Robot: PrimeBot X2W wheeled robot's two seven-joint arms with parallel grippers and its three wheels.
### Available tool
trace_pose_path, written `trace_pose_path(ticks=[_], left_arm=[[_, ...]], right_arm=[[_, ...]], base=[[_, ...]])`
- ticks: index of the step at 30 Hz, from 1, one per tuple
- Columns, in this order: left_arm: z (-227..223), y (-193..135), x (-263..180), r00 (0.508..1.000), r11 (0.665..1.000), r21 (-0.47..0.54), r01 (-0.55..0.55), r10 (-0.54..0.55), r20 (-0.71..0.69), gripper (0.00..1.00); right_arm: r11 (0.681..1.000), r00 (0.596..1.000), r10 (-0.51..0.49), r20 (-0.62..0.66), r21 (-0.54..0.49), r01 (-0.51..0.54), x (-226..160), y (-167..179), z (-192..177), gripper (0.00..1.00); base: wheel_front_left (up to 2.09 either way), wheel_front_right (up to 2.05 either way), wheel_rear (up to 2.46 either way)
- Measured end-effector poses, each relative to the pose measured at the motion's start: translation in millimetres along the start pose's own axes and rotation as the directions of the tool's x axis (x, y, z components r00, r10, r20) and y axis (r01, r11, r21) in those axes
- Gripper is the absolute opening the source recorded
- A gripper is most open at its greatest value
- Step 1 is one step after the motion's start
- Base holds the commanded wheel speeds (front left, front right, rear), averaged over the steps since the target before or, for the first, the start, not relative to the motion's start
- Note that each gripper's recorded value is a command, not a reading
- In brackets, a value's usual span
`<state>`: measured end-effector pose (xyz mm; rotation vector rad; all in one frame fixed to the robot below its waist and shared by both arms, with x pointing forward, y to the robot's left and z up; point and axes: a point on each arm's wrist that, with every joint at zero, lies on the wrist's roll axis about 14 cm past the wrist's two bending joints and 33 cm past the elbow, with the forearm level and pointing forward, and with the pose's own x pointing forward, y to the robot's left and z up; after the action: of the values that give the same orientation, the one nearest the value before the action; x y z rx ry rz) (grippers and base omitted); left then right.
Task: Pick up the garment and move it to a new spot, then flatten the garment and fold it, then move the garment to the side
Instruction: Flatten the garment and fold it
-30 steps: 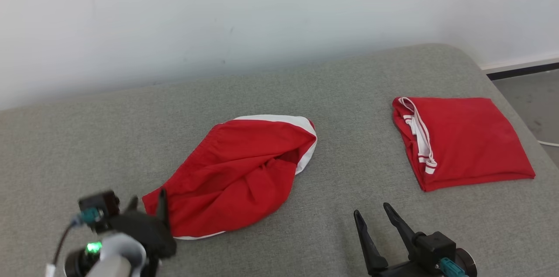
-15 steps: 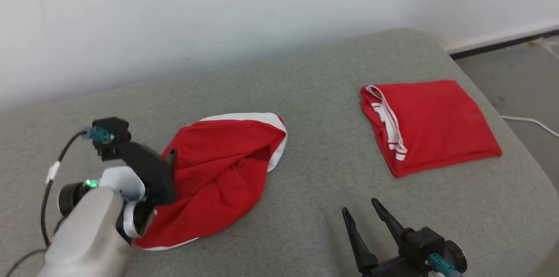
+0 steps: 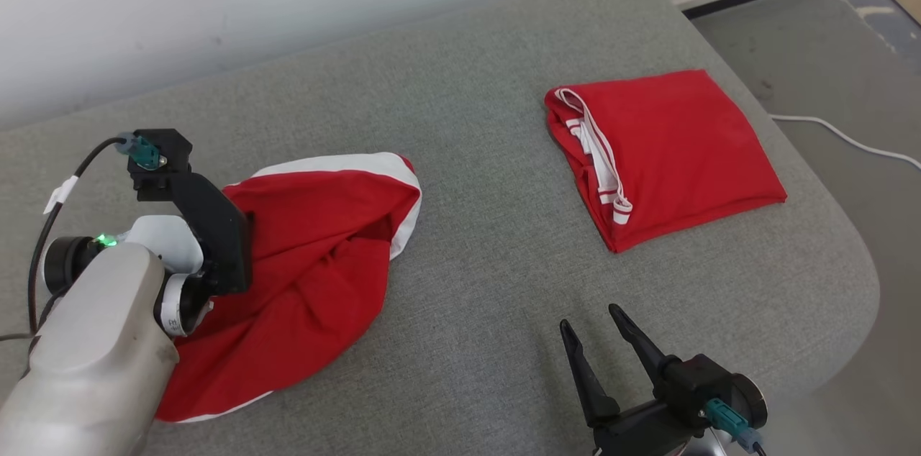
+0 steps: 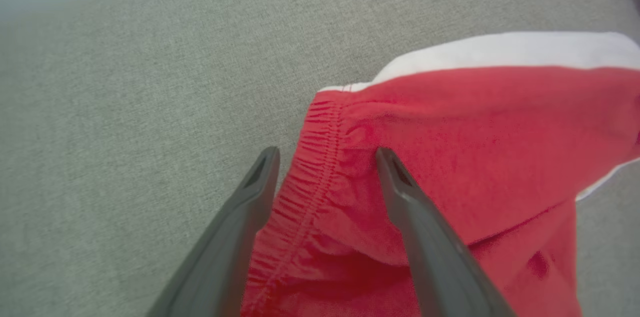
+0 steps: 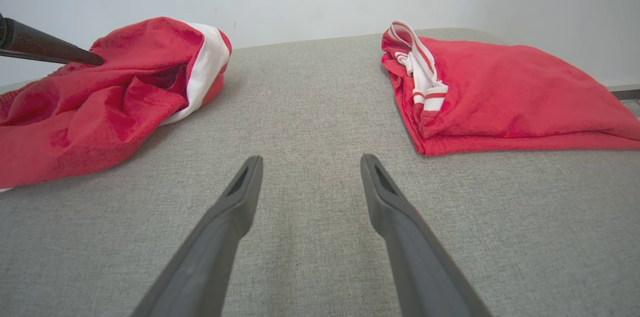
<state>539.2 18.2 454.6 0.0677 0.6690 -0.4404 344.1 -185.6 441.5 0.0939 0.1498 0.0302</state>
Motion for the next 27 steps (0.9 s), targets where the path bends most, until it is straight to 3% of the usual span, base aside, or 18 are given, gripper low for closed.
trace_pose_path(ticks=[6, 7, 8, 19, 23, 27], left_arm=[[-12.3, -1.6, 14.3, 0.999, 1.0, -0.011, 0.026, -0.027, -0.044, 1.0], [-9.7, -0.8, 15.7, 0.999, 1.0, -0.007, 0.022, -0.023, -0.031, 0.88], [-7.2, -0.6, 16.9, 1.0, 1.0, -0.006, 0.023, -0.023, -0.018, 0.0], [-12.0, -5.1, 21.4, 0.999, 0.999, -0.013, 0.034, -0.034, -0.002, 0.0], [28.0, 3.0, 16.3, 0.981, 1.0, -0.006, -0.004, 0.005, 0.194, 0.0], [82.9, -0.1, 1.5, 0.904, 1.0, 0.02, -0.016, 0.006, 0.428, 0.0]], right_arm=[[1.0, 1.0, 0.003, -0.018, -0.007, -0.003, 5.8, -0.5, -4.5, 1.0], [1.0, 1.0, 0.005, -0.019, -0.008, -0.005, 7.1, 0.0, -4.5, 1.0], [1.0, 1.0, 0.008, -0.019, -0.009, -0.008, 8.5, 0.5, -4.2, 1.0], [1.0, 1.0, 0.001, -0.019, -0.006, -0.001, 9.7, -1.9, -4.3, 1.0], [1.0, 1.0, -0.002, -0.017, -0.006, 0.002, 9.0, -2.9, -3.5, 1.0], [1.0, 1.0, -0.003, -0.011, -0.002, 0.003, 8.0, -2.6, -1.8, 1.0]], base=[[0.0, 0.0, 0.0], [0.0, 0.0, 0.0], [0.0, 0.0, 0.0], [0.0, 0.0, 0.0], [0.0, 0.0, 0.0], [0.0, 0.0, 0.0]])
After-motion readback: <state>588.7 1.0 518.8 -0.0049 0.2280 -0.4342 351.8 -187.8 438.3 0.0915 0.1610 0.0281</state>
